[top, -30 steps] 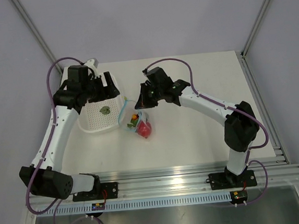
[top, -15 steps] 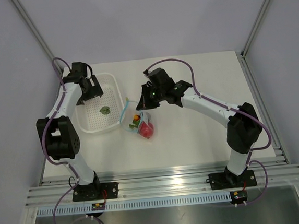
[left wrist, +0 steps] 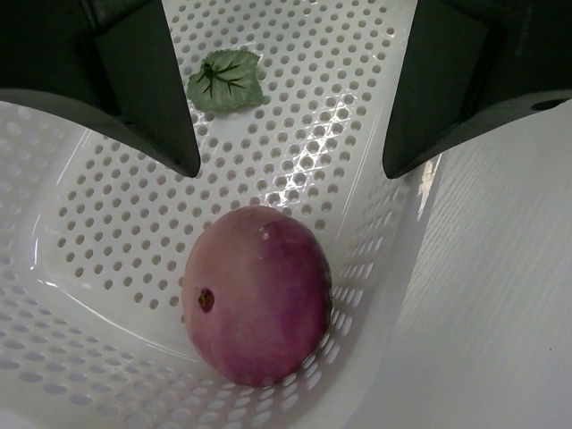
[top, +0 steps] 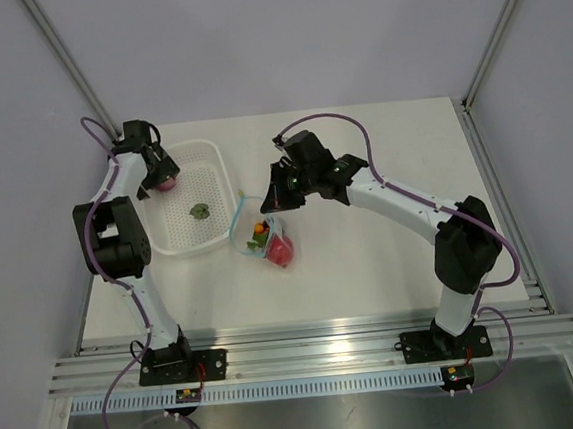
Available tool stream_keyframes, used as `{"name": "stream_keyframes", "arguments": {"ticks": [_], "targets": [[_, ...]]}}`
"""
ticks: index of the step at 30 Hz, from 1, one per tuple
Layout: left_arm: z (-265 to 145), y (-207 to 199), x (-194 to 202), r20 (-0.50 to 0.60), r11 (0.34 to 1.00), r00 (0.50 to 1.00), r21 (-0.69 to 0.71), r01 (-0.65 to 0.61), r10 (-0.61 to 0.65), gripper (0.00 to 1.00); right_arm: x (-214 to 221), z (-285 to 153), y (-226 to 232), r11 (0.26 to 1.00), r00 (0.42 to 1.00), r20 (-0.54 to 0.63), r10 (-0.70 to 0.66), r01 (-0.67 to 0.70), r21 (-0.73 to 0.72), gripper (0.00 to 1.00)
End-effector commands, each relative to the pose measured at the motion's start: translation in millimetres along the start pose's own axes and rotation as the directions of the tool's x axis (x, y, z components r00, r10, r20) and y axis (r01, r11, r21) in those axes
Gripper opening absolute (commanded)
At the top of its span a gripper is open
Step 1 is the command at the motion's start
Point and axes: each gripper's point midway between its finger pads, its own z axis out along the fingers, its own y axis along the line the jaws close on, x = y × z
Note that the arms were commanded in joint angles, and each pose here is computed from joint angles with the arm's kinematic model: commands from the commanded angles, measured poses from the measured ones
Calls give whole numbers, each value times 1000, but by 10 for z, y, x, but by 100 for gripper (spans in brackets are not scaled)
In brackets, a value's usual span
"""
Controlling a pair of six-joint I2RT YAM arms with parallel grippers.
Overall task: Place the food in the zip-top bag and seal the zipper
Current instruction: Pick up the fake vegetable from the bin.
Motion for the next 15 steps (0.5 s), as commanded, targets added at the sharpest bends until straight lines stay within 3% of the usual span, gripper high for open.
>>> {"name": "stream_keyframes", "arguments": {"ticks": [1, 15], "targets": [[16, -163, -339, 103, 996, 992, 46, 72, -77, 85, -39, 10, 103, 998, 1000, 5, -24, 24, -49, 0], [363, -262, -467, 119, 995, 989, 51, 83, -89, 78, -7, 209, 14, 1000, 999, -39, -13, 12, -27, 0]]}}
